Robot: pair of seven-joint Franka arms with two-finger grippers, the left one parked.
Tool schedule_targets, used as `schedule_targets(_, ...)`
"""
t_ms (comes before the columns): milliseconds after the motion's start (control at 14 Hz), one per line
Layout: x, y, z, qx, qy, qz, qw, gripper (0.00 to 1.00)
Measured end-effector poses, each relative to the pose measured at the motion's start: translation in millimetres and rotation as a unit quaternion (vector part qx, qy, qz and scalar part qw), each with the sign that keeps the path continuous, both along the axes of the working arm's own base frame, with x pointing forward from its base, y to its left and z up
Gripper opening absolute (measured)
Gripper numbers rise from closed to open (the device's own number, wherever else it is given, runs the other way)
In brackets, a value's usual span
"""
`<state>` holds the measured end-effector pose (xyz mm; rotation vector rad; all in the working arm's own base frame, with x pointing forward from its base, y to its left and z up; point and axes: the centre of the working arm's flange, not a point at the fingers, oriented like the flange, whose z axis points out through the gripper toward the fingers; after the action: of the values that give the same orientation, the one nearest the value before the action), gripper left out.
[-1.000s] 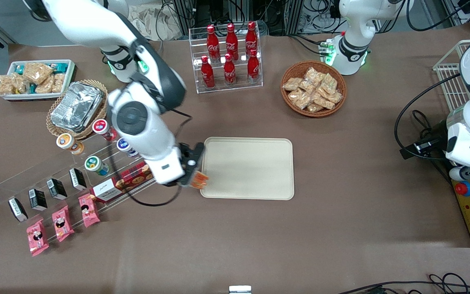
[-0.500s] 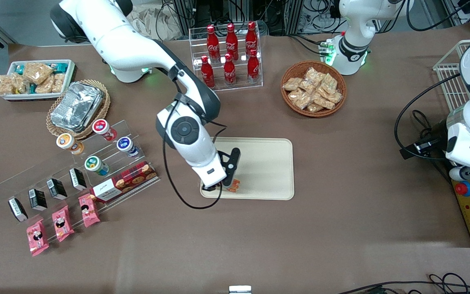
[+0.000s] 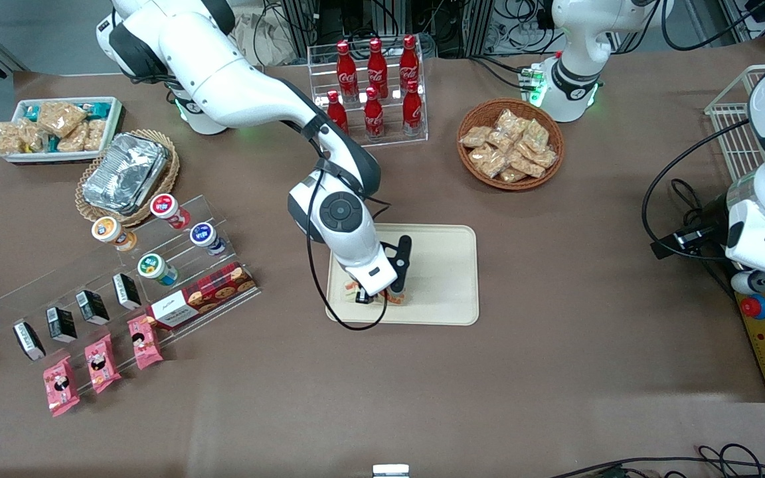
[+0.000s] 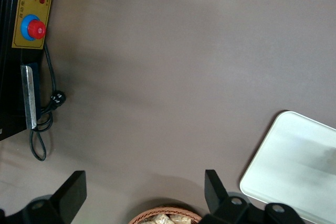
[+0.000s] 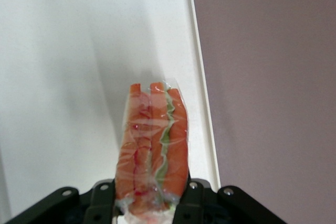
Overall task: Place sandwich on tray
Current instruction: 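Lower the sandwich onto the tray and open the right gripper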
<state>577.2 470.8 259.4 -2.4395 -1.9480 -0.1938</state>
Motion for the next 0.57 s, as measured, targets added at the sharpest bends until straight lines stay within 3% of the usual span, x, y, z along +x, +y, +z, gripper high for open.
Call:
schedule_targets(214,3.0,-3.5,-13.1,-0.003,-0.001,-0.002,1.0,0.39)
schedule_targets(286,4.2,-4.9,-14.6,-0.004,-0.001,-0.003,1.0,0.46)
schedule_targets(429,5.9,-6.0,-14.2,-0.004,-0.003,-0.004,1.0,0.5)
schedule_targets(571,8.4,-5.8,-10.4,-0.001,-0.006,-0.006,1.0,0.67)
